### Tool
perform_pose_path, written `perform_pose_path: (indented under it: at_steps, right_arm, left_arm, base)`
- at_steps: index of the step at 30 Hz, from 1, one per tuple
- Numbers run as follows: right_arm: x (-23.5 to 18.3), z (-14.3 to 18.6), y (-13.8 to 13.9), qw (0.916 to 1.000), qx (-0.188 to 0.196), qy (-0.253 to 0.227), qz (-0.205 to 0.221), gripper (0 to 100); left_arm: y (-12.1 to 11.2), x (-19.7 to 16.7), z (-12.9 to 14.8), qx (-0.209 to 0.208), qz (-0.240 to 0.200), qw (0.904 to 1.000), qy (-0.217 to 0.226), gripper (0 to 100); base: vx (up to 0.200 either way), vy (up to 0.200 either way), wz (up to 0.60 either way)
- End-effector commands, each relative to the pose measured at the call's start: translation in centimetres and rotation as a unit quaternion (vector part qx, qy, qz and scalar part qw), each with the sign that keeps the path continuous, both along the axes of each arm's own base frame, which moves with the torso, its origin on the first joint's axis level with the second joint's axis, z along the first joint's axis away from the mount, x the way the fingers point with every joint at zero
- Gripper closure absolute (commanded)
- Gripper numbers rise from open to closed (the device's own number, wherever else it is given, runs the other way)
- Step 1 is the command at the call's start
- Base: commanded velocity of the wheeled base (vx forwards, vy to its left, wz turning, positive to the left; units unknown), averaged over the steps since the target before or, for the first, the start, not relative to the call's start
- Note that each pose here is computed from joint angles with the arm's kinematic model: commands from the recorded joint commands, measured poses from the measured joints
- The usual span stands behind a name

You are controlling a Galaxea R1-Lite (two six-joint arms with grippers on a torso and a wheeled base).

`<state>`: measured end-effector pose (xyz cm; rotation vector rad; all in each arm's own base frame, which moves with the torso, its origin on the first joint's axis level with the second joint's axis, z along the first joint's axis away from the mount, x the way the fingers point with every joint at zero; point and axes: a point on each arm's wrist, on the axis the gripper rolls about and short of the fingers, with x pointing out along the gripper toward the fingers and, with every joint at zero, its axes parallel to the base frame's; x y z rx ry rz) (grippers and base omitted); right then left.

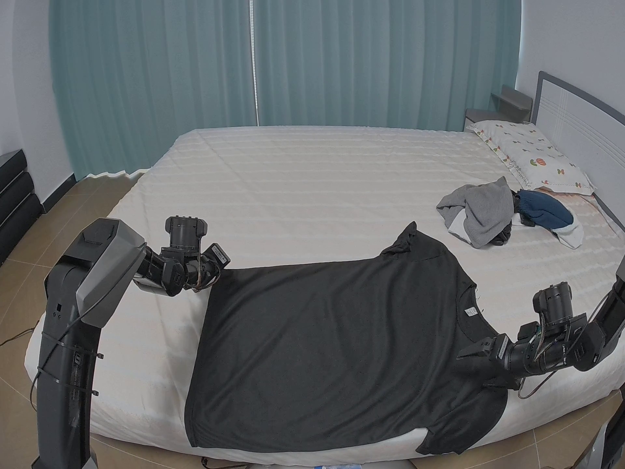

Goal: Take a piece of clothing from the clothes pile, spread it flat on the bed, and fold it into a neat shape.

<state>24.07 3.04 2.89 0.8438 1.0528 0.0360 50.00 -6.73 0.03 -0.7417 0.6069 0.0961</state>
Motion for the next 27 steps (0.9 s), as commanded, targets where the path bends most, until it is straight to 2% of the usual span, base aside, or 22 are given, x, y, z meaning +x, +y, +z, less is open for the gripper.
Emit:
perform_pose_path:
  at_steps: [1, 6, 20, 27]
  right_arm:
    - [0.0, 0.1, -0.1, 0.9999, 0.000, -0.009, -0.006, 0]
    - [0.3, 0.5, -1.2, 0.9994, 0.002, -0.019, -0.028, 0]
    - [0.3, 2.7, -2.3, 0.9961, 0.001, -0.071, -0.052, 0]
    - [1.6, 5.9, -2.1, 0.9890, 0.006, -0.139, -0.051, 0]
  left_arm:
    - [0.4, 0.8, -0.2, 0.008, 0.021, 0.9997, -0.013, 100]
    - [1.3, 1.8, -0.4, 0.021, 0.058, 0.9974, -0.036, 100]
    - [2.3, 2.9, -0.3, 0.021, 0.072, 0.9954, -0.059, 100]
    - [2.7, 3.1, -0.6, 0.021, 0.084, 0.9945, -0.058, 100]
  base:
    - [0.000, 0.000, 0.00]
    - [0.000, 0.000, 0.00]
    - [0.000, 0.000, 0.00]
    - [0.000, 0.000, 0.00]
